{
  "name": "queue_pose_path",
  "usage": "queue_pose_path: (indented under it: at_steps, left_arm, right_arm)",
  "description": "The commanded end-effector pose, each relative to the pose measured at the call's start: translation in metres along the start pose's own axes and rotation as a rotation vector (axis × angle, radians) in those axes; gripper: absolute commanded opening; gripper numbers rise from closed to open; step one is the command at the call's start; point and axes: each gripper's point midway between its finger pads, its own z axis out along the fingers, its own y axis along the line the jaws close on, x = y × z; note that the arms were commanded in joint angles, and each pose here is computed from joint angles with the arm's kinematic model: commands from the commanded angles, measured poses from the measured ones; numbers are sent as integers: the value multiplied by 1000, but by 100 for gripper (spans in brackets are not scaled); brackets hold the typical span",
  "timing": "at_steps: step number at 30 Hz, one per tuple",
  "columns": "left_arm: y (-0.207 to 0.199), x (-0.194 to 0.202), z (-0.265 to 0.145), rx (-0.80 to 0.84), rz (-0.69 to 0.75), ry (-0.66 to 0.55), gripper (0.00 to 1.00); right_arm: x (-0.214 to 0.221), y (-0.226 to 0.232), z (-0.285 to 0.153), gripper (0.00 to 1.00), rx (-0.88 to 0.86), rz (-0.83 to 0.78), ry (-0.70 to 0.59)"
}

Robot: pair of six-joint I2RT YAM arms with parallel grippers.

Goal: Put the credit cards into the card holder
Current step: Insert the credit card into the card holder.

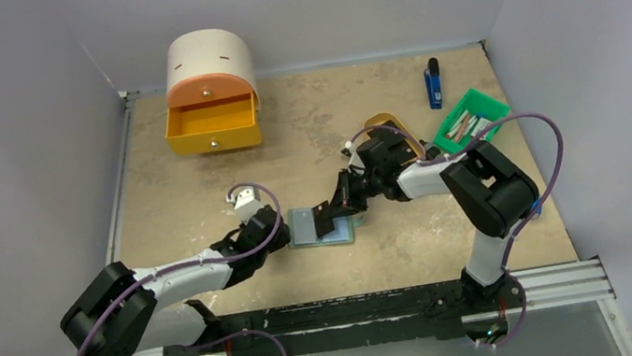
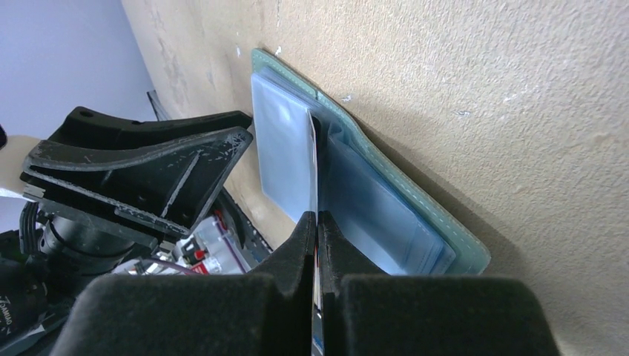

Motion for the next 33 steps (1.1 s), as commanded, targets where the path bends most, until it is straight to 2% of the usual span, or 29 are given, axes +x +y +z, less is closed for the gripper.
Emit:
queue_pose_path:
  at_steps: [1,11,18,28,33]
  left_arm:
    - [-1,1,2,12,-16,3,29]
    - [-2,4,4,11,-17,12,25]
    - [-1,7,7,7,-37,14,17]
    - [-2,11,11,5,-54,24,2]
    - [-2,12,11,11,-61,27,0]
  right_arm:
    - [-4,3,4,0,-11,4,-31]
    - [4,2,10,0,2,16,-39]
    - [5,-7,6,0,19,53,-103]
    - [13,-3,9,0,2,42,-78]
    - [14,-2,12,0,-1,45,-73]
